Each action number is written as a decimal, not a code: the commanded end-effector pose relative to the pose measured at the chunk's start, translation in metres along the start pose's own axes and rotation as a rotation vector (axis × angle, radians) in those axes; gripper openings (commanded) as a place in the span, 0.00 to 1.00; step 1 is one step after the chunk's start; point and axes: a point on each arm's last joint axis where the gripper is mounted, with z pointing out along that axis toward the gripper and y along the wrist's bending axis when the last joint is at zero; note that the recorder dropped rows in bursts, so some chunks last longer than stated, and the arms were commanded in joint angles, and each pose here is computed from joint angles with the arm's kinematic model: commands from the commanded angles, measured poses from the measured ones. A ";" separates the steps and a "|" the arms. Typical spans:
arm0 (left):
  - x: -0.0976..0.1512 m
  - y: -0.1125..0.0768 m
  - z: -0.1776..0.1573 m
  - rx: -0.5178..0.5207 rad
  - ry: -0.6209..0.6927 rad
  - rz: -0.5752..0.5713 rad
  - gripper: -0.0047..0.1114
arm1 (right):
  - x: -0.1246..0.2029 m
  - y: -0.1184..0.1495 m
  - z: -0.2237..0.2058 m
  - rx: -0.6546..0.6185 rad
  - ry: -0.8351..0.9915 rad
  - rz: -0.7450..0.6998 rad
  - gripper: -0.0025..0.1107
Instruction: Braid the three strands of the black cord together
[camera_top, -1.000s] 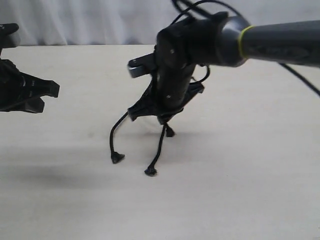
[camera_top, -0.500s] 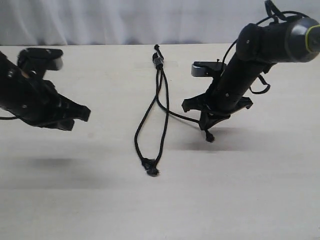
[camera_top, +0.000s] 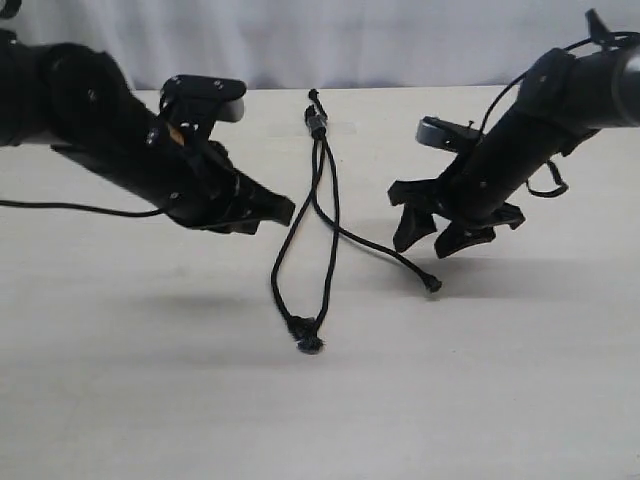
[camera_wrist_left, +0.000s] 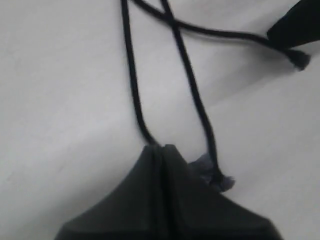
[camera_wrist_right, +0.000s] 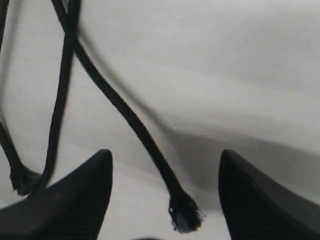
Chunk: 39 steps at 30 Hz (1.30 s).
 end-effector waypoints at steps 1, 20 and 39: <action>-0.011 -0.013 0.018 -0.096 0.138 0.015 0.04 | 0.002 -0.028 -0.038 -0.052 -0.082 0.106 0.55; -0.019 -0.084 0.114 -0.192 0.258 0.216 0.38 | 0.035 -0.038 -0.061 -0.043 -0.222 0.152 0.55; 0.005 -0.073 0.147 -0.245 0.412 0.221 0.10 | 0.034 -0.039 -0.061 -0.034 -0.241 0.125 0.55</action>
